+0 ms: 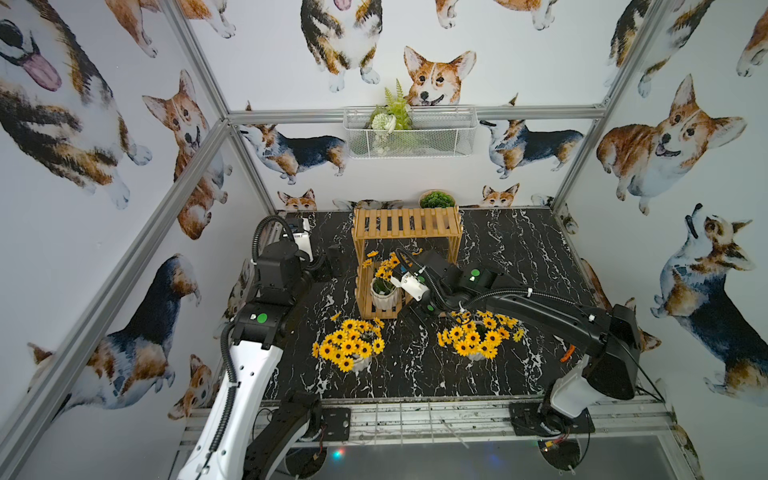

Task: Take the sunflower pots off the shelves
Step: Pick up the sunflower pot from the shelf.

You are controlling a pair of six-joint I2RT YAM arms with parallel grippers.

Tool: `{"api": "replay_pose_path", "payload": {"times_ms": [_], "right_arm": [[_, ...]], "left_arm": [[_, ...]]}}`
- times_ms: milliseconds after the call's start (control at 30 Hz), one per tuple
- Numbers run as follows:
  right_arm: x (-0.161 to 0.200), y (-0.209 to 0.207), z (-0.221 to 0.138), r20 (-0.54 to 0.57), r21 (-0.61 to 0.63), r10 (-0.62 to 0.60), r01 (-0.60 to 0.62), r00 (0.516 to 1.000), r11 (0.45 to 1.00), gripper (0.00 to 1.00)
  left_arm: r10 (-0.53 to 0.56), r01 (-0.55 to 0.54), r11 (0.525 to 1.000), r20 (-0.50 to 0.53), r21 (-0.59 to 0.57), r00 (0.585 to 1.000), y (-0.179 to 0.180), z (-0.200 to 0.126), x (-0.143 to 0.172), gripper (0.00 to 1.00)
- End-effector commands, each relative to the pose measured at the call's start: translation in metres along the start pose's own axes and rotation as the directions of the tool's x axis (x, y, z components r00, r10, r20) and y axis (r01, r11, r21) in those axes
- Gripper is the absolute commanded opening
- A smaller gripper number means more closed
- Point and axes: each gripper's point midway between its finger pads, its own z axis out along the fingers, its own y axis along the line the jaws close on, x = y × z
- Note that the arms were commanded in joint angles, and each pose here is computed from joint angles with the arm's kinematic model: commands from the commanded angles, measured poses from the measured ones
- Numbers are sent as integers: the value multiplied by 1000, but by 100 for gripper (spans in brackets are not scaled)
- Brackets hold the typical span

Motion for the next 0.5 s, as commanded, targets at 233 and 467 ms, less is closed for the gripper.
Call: {"api": "replay_pose_path", "payload": {"times_ms": [233, 467], "right_arm": [[6, -19, 12, -61, -3, 88, -88, 994, 996, 90], [8, -34, 19, -74, 25, 118, -117, 990, 993, 89]], "left_arm": [[1, -1, 1000, 10, 4, 1000, 3, 1, -1, 100], [2, -2, 1000, 11, -1, 1000, 5, 2, 0, 100]]}}
